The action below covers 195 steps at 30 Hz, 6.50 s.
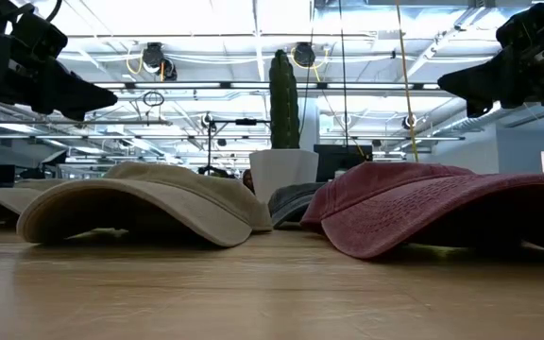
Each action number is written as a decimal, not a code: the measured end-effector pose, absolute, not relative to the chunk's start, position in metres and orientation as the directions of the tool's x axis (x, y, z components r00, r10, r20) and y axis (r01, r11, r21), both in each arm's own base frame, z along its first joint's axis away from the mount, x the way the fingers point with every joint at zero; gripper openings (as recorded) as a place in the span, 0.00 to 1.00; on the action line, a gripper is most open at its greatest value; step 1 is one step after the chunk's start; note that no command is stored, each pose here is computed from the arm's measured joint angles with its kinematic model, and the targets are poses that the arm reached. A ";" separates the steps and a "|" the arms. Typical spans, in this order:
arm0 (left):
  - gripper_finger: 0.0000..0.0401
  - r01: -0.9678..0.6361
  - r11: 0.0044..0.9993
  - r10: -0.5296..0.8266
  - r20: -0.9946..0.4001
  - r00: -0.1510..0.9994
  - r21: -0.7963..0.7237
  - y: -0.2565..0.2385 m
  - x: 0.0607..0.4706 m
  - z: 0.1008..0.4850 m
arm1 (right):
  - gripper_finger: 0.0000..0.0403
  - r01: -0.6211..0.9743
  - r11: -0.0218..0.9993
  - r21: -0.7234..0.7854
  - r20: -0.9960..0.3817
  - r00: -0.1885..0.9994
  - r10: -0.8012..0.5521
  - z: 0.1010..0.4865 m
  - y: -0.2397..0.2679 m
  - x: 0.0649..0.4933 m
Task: Pick & Place hat
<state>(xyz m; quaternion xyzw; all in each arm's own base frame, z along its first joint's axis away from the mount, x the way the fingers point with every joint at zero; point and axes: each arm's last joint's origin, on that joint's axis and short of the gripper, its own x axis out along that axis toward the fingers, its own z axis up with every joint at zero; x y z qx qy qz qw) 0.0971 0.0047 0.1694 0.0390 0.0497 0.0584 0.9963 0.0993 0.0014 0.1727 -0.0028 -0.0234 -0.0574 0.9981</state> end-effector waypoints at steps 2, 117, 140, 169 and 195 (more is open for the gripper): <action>0.16 -0.112 0.990 0.120 -0.095 0.988 0.083 0.005 0.097 0.169 | 0.01 0.115 0.993 -0.003 0.047 0.992 -0.115 0.173 0.001 0.099; 0.16 -0.173 0.983 0.168 0.070 0.983 0.069 0.006 0.097 0.185 | 0.01 0.252 0.949 0.188 0.153 0.947 -0.282 0.183 -0.004 0.097; 0.16 0.100 0.926 -0.046 0.154 0.987 -0.365 0.000 0.097 0.191 | 0.01 -0.025 0.796 0.605 0.162 0.982 -0.092 0.185 0.004 0.102; 0.16 0.065 0.938 0.044 0.303 0.952 -0.340 -0.001 0.104 0.198 | 0.01 0.153 0.925 0.347 0.225 0.944 -0.240 0.193 0.007 0.123; 0.22 0.142 0.982 -0.134 0.072 0.988 -0.125 -0.037 0.162 0.211 | 0.01 0.184 0.966 0.182 0.124 0.970 -0.208 0.180 0.012 0.144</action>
